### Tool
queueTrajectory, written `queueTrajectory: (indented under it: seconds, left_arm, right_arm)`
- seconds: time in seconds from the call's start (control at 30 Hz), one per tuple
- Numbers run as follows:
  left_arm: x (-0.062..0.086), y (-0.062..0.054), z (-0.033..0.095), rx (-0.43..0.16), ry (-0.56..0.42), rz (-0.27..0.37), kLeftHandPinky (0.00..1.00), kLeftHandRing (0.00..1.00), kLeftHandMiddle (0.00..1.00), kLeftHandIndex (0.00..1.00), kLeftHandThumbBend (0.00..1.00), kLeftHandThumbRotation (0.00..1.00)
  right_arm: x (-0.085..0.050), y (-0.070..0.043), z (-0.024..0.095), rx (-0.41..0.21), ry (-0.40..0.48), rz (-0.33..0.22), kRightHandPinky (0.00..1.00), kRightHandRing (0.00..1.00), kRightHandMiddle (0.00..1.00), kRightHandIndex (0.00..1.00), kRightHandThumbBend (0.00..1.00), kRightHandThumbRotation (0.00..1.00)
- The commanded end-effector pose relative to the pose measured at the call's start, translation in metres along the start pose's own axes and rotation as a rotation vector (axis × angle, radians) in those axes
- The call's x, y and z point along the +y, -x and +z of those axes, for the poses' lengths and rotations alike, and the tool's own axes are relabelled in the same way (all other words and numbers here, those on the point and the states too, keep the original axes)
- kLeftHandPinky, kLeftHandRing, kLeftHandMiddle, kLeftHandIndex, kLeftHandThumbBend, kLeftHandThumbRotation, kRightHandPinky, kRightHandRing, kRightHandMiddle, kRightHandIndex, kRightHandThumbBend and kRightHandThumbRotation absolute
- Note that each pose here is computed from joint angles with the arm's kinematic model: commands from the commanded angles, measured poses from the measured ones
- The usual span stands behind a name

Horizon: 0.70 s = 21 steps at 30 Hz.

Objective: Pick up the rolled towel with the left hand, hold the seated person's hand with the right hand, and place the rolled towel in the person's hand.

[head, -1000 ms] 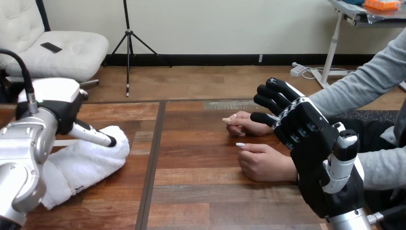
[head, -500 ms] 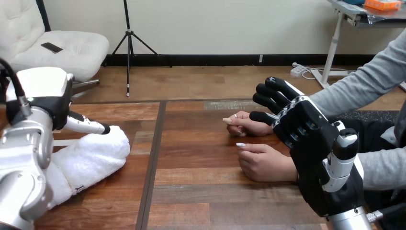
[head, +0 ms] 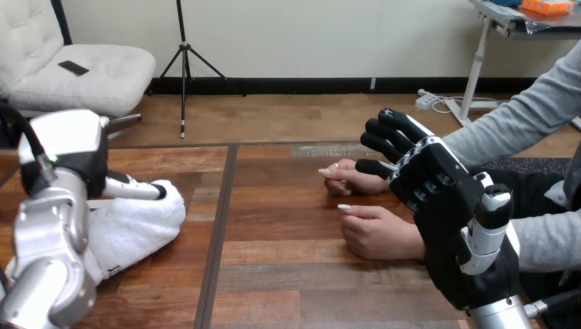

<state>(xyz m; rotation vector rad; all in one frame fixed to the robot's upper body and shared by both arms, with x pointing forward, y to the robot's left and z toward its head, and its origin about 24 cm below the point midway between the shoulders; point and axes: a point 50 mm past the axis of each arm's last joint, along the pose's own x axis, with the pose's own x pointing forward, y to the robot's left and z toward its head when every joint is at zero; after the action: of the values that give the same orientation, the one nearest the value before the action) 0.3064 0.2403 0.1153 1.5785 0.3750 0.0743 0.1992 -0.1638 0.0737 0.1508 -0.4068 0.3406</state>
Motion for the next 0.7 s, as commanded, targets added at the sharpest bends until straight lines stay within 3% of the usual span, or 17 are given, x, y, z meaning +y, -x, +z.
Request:
queueTrajectory:
  seconds: [0.0,0.67]
  left_arm:
    - [0.006,-0.001,0.006,0.003,0.033,0.05,0.88,0.9,0.91,0.91,0.98,0.61]
    - [-0.013,-0.002,0.014,0.018,0.148,-0.021,0.9,0.92,0.92,0.91,1.0,0.64]
  right_arm:
    - [0.001,-0.017,0.012,-0.096,0.021,0.036,0.78,0.87,0.87,0.85,1.0,1.0]
    - [0.001,-0.015,0.012,-0.092,0.018,0.03,0.77,0.87,0.86,0.85,1.0,1.0]
